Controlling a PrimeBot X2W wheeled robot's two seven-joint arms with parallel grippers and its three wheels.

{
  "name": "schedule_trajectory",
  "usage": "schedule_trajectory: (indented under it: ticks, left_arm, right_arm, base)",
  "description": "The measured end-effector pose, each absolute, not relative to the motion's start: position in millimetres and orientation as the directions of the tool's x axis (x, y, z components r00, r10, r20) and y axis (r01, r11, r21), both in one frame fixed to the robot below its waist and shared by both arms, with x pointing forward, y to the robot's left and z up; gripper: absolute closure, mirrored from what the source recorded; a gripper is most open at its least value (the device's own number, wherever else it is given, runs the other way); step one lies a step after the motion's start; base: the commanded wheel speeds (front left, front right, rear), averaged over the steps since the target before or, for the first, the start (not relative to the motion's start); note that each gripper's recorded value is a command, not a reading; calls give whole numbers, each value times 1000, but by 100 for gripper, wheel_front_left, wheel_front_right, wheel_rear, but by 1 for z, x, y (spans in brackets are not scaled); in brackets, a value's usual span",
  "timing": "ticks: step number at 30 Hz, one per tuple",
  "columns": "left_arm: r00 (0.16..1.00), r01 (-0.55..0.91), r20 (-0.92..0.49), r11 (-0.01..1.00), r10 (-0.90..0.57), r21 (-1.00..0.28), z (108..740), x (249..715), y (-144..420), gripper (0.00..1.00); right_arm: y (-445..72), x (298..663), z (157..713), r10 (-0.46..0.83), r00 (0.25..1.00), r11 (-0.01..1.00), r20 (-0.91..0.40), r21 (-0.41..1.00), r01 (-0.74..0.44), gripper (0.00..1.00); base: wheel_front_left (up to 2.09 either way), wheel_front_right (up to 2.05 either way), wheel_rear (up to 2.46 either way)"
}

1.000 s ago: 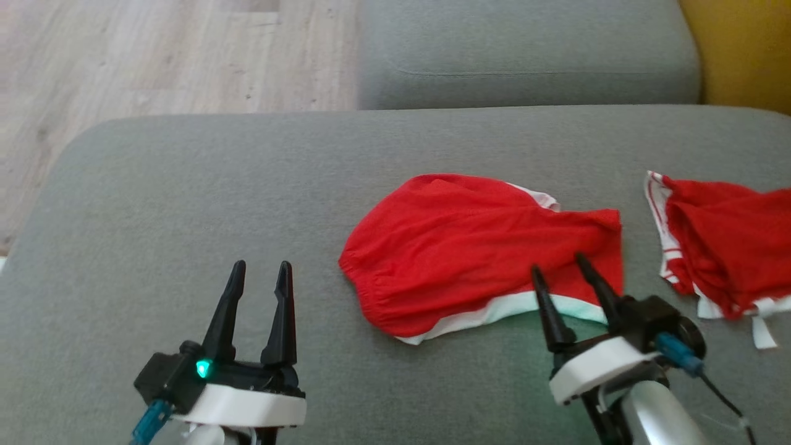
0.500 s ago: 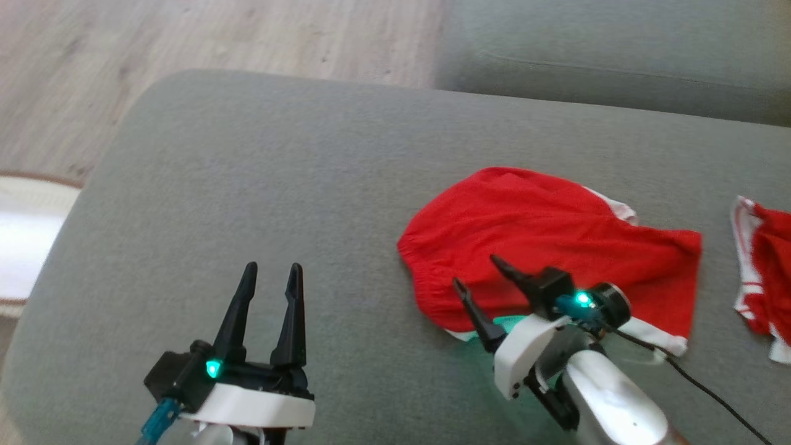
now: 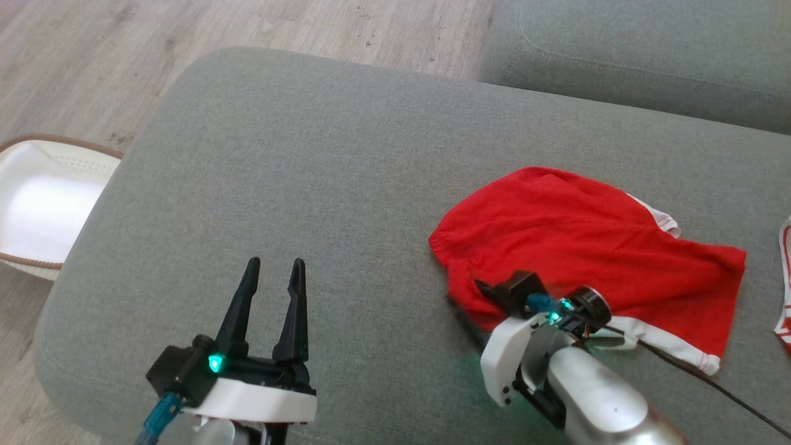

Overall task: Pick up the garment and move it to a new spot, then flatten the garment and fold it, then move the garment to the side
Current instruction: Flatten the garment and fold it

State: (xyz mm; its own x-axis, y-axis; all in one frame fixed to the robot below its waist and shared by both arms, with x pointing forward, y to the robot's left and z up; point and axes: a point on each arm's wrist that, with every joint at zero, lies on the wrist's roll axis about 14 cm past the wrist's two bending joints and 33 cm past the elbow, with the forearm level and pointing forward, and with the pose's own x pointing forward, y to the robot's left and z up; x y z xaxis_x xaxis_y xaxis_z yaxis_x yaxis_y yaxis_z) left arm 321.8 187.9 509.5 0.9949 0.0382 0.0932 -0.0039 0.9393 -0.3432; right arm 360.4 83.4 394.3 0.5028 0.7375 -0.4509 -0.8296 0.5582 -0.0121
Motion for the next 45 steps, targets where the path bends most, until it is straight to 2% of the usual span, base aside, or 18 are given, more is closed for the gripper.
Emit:
schedule_trajectory:
  ticks: [4, 7, 12, 20, 23, 24, 25, 26, 32, 40, 45]
  left_arm:
    - [996, 0, 89, 939, 33, -344, 508, 323, 186, 0]
    - [996, 8, 85, 939, 23, -344, 507, 325, 183, 0]
    - [997, 26, 77, 935, 1, -354, 505, 328, 176, 0]
    - [997, 33, 79, 937, -5, -349, 506, 334, 175, 0]
    - [997, 43, 76, 936, -17, -350, 505, 336, 172, 0]
    - [997, 47, 76, 935, -22, -350, 504, 337, 171, 0]
    - [997, 51, 76, 935, -26, -351, 504, 338, 169, 0]
    - [997, 57, 77, 935, -32, -351, 505, 339, 168, 0]
    - [994, 97, 82, 930, -73, -354, 506, 346, 156, 0]
    - [986, 159, 99, 922, -132, -354, 510, 359, 138, 0]
    - [975, 217, 114, 911, -189, -350, 514, 366, 120, 0]
  right_arm:
    - [78, 376, 401, 727, 545, 611, -417, 31, -791, 100]
    - [67, 395, 408, 696, 602, 689, -392, 128, -713, 100]
    - [53, 406, 400, 655, 626, 741, -424, 198, -641, 100]
    - [40, 418, 389, 630, 620, 735, -467, 101, -671, 100]
    - [38, 417, 388, 643, 611, 682, -461, -19, -732, 100]
    - [37, 418, 388, 642, 614, 680, -459, -28, -733, 67]
    - [35, 417, 387, 642, 614, 674, -459, -45, -738, 15]
    - [33, 417, 387, 639, 616, 671, -460, -59, -739, 0]
    - [21, 419, 393, 627, 642, 674, -441, -106, -731, 0]
    - [-6, 446, 439, 572, 772, 794, -277, -48, -606, 0]
    - [-56, 459, 466, 466, 867, 880, -177, -9, -474, 0]
  base:
    - [0, 0, 0]
    - [0, 0, 0]
    - [0, 0, 0]
    - [0, 0, 0]
    - [0, 0, 0]
    - [0, 0, 0]
    - [0, 0, 0]
    - [0, 0, 0]
    - [0, 0, 0]
    - [0, 0, 0]
    - [0, 0, 0]
